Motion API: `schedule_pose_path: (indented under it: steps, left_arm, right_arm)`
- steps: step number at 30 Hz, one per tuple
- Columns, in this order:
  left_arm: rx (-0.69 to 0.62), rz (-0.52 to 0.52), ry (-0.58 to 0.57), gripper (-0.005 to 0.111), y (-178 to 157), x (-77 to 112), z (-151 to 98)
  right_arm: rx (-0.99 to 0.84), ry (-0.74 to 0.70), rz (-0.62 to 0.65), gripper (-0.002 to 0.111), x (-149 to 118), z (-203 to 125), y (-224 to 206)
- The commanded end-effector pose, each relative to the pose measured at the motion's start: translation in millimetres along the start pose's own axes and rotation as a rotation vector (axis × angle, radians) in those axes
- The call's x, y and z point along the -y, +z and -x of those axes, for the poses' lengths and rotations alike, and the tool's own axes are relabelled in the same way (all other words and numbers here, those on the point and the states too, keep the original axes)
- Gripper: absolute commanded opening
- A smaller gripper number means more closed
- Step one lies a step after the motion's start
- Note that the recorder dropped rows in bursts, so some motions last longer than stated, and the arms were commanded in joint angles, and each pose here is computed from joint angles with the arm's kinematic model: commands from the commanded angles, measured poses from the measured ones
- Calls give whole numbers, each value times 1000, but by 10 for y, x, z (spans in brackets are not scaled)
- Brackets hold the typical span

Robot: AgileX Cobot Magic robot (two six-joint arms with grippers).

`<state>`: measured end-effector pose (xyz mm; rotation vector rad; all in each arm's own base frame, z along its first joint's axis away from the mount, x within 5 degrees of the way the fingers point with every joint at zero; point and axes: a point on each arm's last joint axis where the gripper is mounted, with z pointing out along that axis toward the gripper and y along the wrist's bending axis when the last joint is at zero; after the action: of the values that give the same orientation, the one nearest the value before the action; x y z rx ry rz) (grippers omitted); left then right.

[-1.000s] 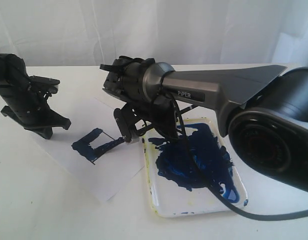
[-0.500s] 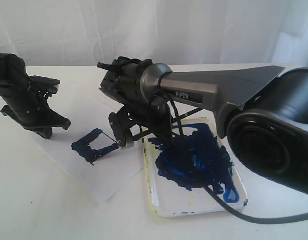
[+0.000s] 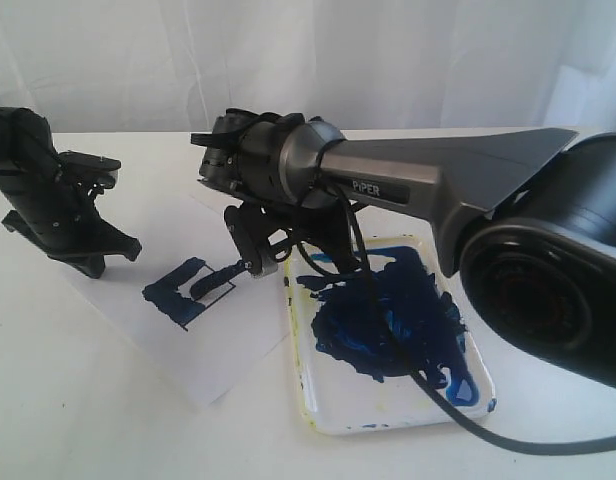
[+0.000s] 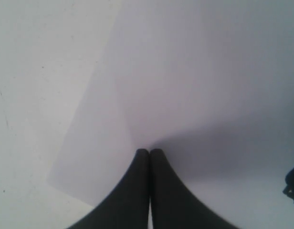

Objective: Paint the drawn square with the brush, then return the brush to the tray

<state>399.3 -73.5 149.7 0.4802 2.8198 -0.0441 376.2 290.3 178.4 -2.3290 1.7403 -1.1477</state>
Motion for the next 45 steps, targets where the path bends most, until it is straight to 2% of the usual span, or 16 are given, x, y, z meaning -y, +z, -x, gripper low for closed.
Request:
schedule_pose_path:
  steps: [1, 8, 32, 38, 45]
  left_arm:
    - [-60, 0, 14, 0, 72, -16, -68]
    - [-60, 0, 14, 0, 72, -16, -68]
    - [-64, 0, 15, 0, 72, -15, -72]
    - [-64, 0, 15, 0, 72, -15, -72]
    - [-64, 0, 15, 0, 72, -15, -72]
  right_arm:
    - [-13, 14, -7, 0, 28, -81, -13]
    - [57, -40, 60, 0, -36, -12, -8]
    - [-97, -74, -69, 0, 96, -166, 35]
    - [-77, -126, -50, 0, 89, -176, 22]
    - [-19, -122, -14, 0, 60, -160, -30]
